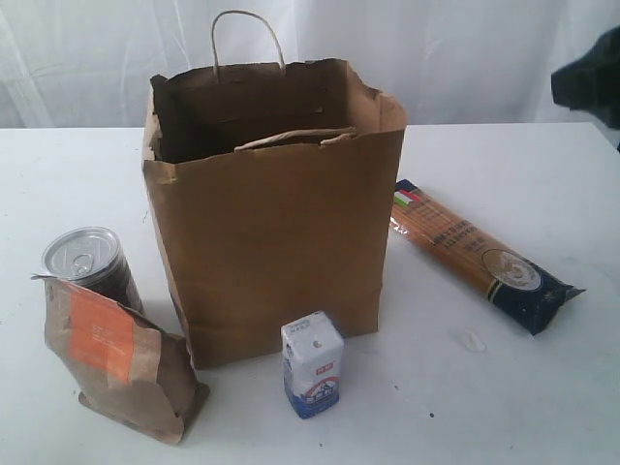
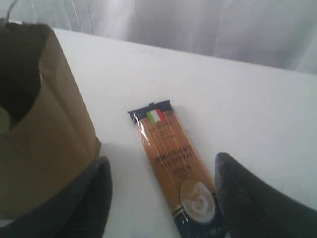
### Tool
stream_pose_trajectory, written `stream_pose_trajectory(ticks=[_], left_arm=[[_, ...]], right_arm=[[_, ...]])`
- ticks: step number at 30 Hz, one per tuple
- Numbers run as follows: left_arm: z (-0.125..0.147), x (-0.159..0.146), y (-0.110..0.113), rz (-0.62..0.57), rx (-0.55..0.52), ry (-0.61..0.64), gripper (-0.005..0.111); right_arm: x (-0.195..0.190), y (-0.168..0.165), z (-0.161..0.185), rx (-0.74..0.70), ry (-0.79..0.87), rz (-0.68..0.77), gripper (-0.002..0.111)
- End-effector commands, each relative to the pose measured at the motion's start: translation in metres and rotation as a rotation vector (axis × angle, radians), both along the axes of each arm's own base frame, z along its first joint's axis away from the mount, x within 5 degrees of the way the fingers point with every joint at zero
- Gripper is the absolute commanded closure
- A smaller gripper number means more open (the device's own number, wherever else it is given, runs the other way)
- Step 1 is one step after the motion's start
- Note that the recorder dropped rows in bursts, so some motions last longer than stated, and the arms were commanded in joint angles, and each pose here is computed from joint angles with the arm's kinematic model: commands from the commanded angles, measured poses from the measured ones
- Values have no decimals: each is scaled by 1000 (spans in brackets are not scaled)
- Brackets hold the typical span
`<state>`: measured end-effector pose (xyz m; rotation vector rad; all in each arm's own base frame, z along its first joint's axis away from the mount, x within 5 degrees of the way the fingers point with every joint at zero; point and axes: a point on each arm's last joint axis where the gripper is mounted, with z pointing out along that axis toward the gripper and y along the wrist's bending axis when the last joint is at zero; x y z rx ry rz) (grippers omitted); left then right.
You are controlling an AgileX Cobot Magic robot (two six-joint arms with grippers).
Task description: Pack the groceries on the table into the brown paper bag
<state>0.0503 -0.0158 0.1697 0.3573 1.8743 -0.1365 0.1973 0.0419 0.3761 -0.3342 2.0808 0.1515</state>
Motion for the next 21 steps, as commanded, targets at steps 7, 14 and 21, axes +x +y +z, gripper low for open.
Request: stream_pose_trajectory(ticks=[7, 14, 21], left_arm=[[-1, 0, 0, 4, -3, -1, 107], [-1, 0, 0, 4, -3, -1, 107], [-1, 0, 0, 4, -3, -1, 107]], right_arm=[[-7, 0, -71, 34, 210, -10, 51], [-9, -2, -105, 23, 271, -30, 51], [-8, -3, -117, 18, 276, -42, 51]])
